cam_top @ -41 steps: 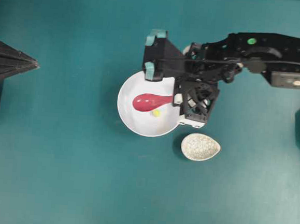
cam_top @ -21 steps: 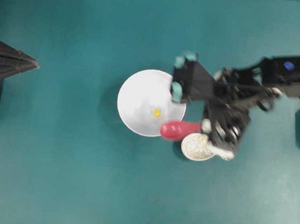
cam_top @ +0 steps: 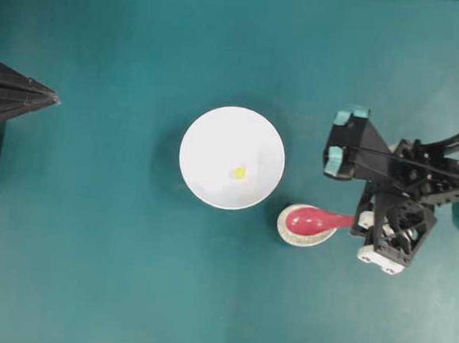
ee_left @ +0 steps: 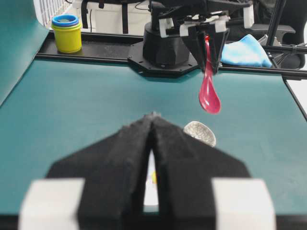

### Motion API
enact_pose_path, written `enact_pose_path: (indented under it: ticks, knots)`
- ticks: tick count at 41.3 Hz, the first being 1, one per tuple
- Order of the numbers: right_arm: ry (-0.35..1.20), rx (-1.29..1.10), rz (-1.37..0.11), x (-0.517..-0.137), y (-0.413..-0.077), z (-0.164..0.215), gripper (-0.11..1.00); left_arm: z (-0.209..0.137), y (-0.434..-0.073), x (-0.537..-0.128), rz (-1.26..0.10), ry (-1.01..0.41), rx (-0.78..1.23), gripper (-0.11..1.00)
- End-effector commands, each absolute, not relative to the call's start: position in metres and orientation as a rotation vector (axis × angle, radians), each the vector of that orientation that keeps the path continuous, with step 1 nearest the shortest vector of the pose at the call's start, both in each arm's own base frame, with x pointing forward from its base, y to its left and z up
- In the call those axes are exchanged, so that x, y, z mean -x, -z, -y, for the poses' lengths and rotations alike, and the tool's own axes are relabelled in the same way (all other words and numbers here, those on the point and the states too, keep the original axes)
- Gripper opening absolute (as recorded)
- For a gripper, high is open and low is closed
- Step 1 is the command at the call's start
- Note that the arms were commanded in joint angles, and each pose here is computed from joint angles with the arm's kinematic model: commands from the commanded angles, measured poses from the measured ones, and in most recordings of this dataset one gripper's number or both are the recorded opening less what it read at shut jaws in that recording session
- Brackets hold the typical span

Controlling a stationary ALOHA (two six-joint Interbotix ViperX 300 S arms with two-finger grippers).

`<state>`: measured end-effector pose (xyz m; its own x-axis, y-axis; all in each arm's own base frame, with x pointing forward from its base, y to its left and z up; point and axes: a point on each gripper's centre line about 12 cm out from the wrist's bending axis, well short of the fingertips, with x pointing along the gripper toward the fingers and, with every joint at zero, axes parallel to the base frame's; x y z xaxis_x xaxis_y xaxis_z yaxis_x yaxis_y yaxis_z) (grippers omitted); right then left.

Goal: Scoop the yellow hexagonal prism block from the bowl with a spoon using the right arm.

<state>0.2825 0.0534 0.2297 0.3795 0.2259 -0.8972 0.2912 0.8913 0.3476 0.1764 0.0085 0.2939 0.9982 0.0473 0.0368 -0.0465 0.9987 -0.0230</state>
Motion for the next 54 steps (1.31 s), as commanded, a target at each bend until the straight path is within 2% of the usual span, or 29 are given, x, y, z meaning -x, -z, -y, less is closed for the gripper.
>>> enact_pose_path:
  ticks: [1, 4, 20, 42, 54]
  knots:
    - [0.03, -0.497, -1.16, -0.279, -0.239, -0.054, 0.16, -0.009, -0.307, -0.178, 0.073, -0.048, 0.021, 0.0]
    - [0.035, -0.49, -1.169, -0.277, -0.236, -0.053, 0.08, -0.009, -0.309, -0.178, 0.077, -0.048, 0.021, 0.0]
    - [0.063, -0.441, -1.159, -0.278, -0.213, -0.048, 0.08, -0.009, -0.311, -0.178, 0.083, -0.048, 0.021, 0.0]
    - [0.107, -0.449, -1.175, -0.278, -0.161, -0.045, 0.08, -0.009, -0.311, -0.178, 0.083, -0.047, 0.024, 0.0]
    - [0.11, -0.456, -1.159, -0.274, -0.155, -0.046, 0.08, -0.009, -0.311, -0.178, 0.083, -0.047, 0.024, 0.0]
